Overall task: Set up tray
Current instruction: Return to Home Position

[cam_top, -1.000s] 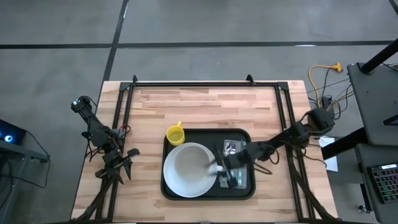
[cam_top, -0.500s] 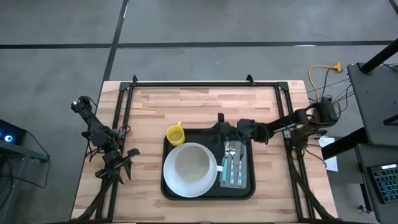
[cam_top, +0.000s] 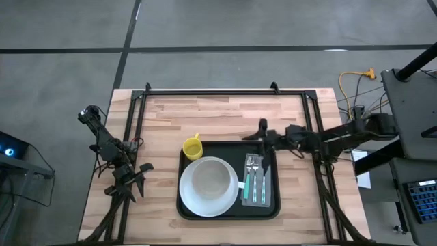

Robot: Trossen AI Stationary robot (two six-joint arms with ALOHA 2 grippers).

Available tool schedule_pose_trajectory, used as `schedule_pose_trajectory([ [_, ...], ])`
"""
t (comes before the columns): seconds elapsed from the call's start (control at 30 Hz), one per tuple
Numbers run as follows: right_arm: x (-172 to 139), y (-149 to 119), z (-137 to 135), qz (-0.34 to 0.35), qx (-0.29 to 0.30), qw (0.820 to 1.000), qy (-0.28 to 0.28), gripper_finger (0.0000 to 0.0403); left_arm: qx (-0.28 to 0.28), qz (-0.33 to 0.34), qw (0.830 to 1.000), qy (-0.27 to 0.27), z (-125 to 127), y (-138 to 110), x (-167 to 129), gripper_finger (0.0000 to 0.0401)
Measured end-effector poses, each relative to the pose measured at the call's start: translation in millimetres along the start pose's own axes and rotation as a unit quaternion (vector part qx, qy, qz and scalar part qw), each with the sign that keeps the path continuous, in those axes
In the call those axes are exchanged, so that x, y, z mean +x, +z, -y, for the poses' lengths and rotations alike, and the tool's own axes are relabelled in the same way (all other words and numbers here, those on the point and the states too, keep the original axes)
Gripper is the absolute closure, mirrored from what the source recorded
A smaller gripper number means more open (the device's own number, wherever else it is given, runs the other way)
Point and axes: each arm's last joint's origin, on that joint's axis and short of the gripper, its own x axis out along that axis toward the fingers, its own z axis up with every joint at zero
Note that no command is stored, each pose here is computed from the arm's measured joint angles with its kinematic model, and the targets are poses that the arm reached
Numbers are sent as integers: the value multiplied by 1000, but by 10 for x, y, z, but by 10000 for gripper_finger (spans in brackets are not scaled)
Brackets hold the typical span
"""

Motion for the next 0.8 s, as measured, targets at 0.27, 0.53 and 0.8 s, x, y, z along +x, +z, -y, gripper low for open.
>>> schedule_pose_trajectory([
  [0.27,-404,-19,2,31,-34,999,0,281,0,0,1000,0,0,0,0,269],
  [0.53,-735,-80,35,66,-26,997,-13,277,0,0,1000,0,0,1,0,269],
  [0.8,-905,-134,34,53,-30,998,-14,269,0,0,1000,0,0,1,0,269],
])
